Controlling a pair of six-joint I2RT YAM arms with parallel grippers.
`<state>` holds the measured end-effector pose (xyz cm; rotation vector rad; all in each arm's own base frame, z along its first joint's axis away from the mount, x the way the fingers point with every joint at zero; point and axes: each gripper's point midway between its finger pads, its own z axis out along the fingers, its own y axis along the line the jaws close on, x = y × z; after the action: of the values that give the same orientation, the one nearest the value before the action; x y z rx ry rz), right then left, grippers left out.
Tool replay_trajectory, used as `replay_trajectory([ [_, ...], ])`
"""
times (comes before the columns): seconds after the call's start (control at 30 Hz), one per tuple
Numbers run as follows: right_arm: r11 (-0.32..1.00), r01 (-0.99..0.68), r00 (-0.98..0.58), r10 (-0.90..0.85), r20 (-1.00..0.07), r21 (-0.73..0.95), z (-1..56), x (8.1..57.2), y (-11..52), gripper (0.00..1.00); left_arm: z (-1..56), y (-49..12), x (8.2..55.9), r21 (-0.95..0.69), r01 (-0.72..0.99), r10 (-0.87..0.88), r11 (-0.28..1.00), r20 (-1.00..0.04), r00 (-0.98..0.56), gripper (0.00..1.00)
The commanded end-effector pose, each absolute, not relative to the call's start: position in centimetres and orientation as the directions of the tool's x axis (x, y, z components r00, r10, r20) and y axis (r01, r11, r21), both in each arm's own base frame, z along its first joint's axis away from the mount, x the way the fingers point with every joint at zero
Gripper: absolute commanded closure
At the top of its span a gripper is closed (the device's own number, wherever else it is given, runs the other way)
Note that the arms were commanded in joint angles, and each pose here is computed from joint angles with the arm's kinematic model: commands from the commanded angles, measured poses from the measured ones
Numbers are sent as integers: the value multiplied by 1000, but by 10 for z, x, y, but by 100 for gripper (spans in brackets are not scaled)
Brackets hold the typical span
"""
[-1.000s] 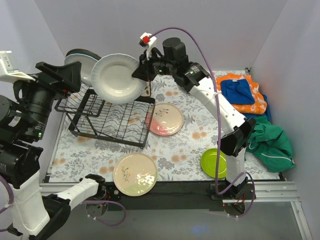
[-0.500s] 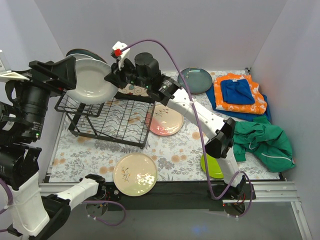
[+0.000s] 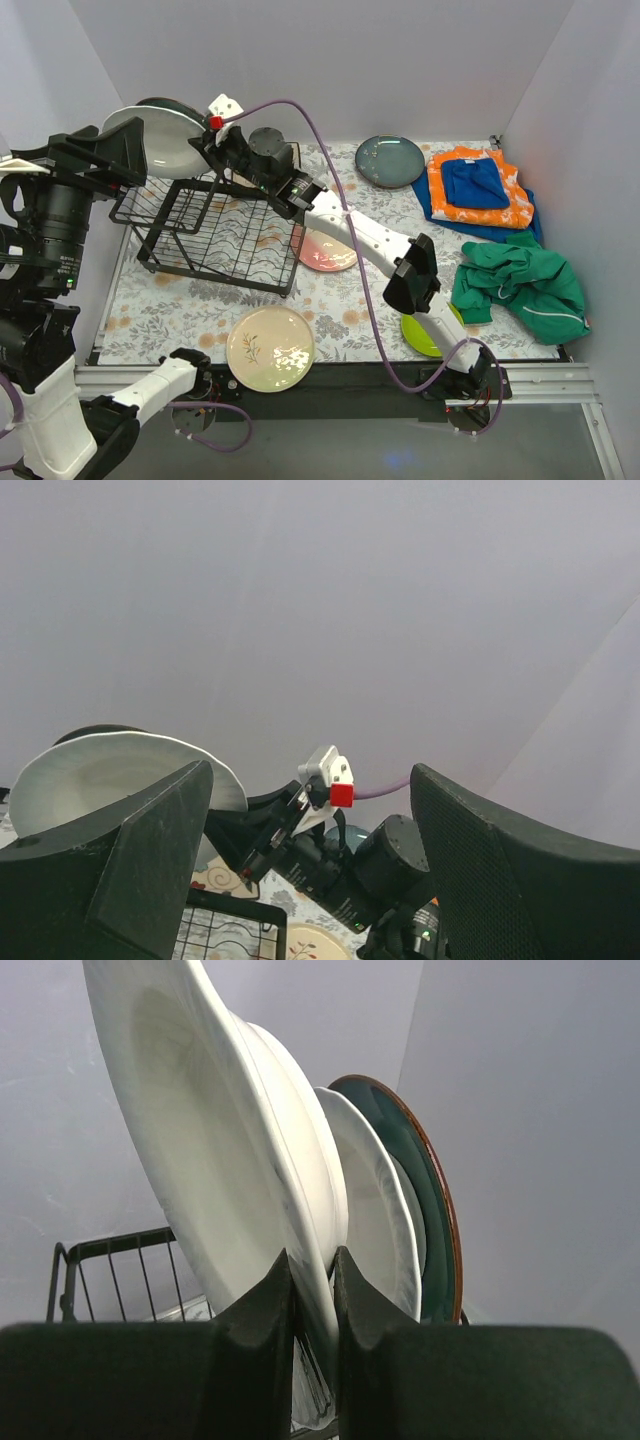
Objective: Load the plates into the dish rack
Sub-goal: Insert the plate into the dish rack
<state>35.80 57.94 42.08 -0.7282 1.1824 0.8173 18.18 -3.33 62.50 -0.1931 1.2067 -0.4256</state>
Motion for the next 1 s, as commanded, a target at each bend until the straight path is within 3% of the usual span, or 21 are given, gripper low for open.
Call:
replay_trajectory([
  [0.0,619,-784,426,476,-769,-51,554,344,535,99,625,-30,182,-346,194,-392,918,-870,299,21],
  [0.97,734,-678,512,434,-741,-38,503,379,549,99,604,-31,198,-339,156,-370,928,-890,265,18],
])
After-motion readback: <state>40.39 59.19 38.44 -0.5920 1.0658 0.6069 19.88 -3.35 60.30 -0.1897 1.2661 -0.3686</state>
